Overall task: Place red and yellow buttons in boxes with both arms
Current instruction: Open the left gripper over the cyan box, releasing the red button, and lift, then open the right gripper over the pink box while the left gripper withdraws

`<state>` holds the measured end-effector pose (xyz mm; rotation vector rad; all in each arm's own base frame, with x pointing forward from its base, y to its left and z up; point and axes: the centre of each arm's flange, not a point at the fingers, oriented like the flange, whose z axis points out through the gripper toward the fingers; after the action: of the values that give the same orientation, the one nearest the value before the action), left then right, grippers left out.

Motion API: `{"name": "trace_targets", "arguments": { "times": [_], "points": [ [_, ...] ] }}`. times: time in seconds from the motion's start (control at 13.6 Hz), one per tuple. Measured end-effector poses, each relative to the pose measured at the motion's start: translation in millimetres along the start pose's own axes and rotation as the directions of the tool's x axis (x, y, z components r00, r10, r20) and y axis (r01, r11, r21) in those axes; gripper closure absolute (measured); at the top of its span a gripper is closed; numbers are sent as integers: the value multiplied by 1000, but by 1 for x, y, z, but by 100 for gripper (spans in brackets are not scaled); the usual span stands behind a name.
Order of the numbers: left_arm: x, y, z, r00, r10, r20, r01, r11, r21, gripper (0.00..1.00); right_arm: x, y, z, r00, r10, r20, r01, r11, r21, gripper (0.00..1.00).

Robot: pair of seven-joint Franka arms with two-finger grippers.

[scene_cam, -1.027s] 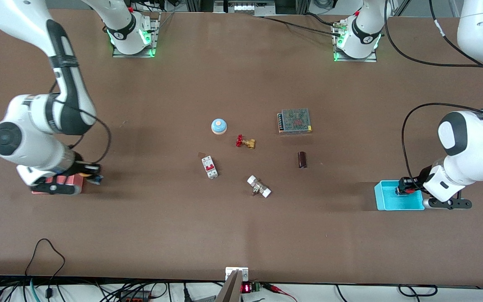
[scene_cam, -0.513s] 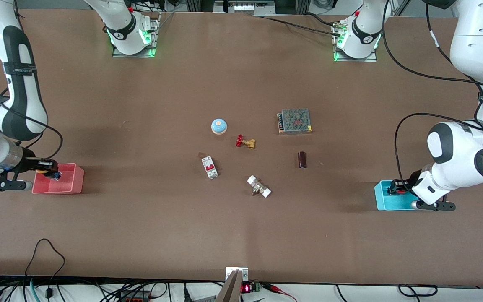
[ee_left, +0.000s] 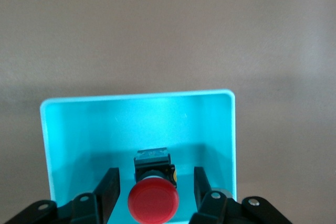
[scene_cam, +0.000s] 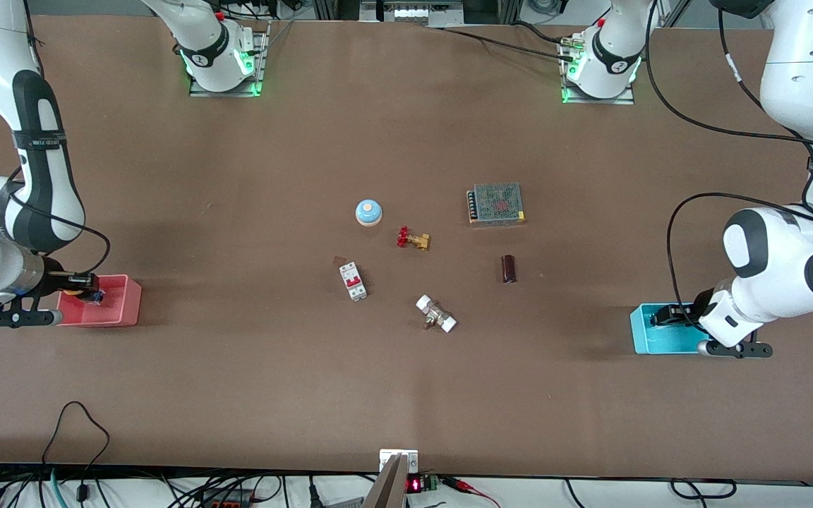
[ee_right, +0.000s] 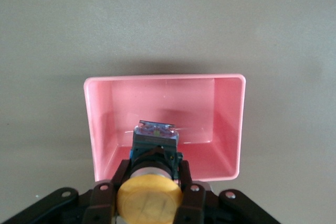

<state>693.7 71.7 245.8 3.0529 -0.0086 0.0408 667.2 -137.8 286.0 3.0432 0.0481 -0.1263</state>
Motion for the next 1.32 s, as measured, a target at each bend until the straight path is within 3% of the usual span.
{"name": "trace_targets", "arguments": {
  "times": [0.29,0.37,0.81,1.32],
  "points": [
    [16,10,-38,997,14,-70,-14,1000,5,28,5,7,16,1000,7,14,-7,1000,-3,60],
    [18,14,-54,996,20,-82,-19,1000,8,22,6,8,20,1000,8,17,-8,1000,-3,60],
    [-4,57,-164,999,40,-31,-39,998,48,11,12,4,44,999,0,42,0,1000,-3,60],
    [-49,83,-291,997,27,-73,-20,995,96,0,14,1,62,998,-20,58,20,1000,-3,60]
  ]
}}
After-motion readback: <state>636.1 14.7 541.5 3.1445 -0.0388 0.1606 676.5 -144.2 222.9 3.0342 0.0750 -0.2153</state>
